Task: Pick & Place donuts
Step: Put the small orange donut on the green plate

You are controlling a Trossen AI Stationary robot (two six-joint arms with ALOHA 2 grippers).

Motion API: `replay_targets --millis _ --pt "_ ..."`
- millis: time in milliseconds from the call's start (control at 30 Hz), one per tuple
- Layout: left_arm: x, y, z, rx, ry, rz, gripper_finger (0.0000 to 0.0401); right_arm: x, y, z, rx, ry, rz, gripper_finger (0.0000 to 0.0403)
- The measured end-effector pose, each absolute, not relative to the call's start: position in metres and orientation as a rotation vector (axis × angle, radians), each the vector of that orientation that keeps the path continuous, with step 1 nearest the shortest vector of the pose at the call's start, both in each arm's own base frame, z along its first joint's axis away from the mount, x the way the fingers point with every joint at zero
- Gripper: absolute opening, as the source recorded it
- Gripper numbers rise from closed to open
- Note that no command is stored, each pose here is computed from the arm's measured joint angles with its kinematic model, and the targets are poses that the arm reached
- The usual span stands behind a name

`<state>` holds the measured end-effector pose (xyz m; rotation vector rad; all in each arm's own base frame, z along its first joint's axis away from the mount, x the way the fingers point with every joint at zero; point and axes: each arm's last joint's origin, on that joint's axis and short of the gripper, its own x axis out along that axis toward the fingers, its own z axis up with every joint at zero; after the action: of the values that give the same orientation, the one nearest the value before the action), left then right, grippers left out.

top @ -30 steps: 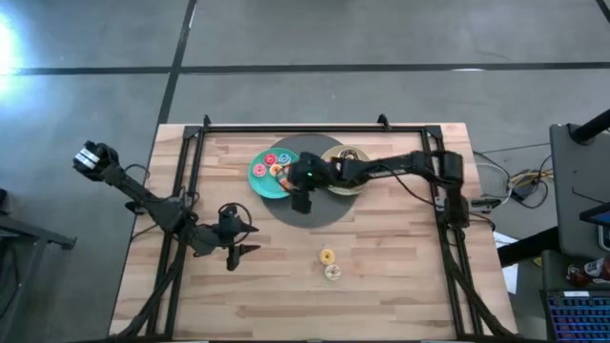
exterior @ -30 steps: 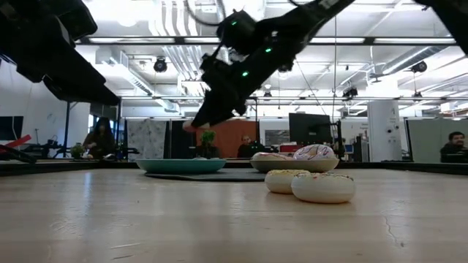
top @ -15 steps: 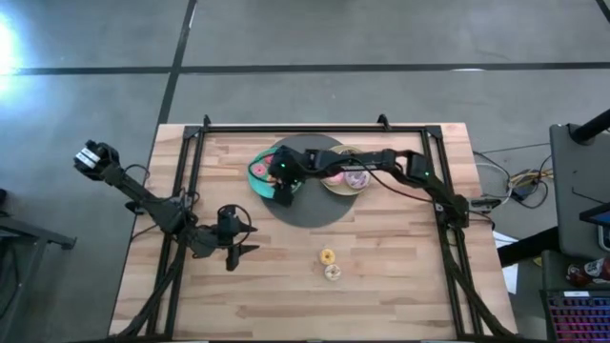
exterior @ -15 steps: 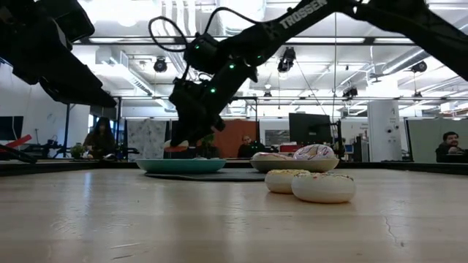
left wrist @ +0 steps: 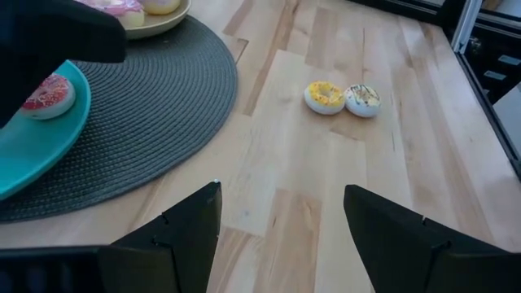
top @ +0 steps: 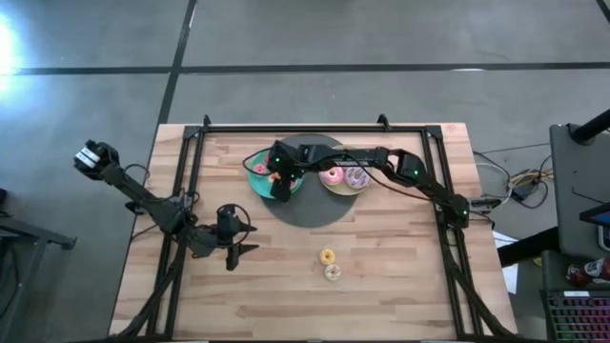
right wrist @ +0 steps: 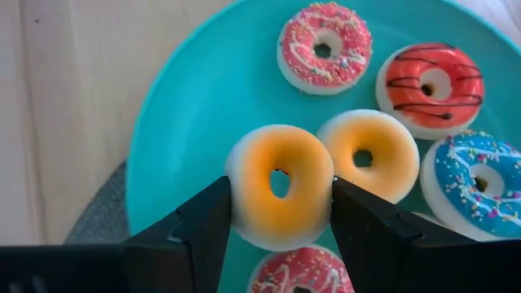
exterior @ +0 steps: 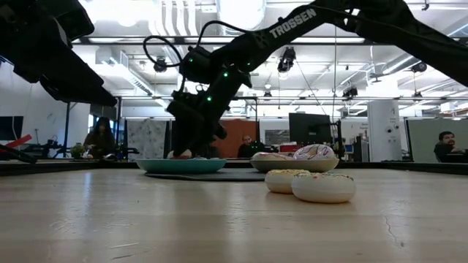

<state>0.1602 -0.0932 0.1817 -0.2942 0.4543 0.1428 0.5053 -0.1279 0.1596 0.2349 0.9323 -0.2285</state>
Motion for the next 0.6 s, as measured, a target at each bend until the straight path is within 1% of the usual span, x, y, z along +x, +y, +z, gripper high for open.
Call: replay_targets --millis 133,467,600 --pt "0.1601 -0.0929 0.182 -0.291 0.45 0.146 0.0234 0.5044 -0.1315 0.1594 0.237 0.93 -0.235 0.0197" --pt "0.16 -0.0929 0.1822 -0.293 0.448 0.147 0.0234 0.5047 -0.1343 0.1621 0.217 0.924 -0.229 0.0253" --pt "0.1601 -0.0929 0.1822 -0.295 0.448 0.148 0.0234 0.5061 -0.1345 0.1655 0.209 0.912 -0.226 0.0268"
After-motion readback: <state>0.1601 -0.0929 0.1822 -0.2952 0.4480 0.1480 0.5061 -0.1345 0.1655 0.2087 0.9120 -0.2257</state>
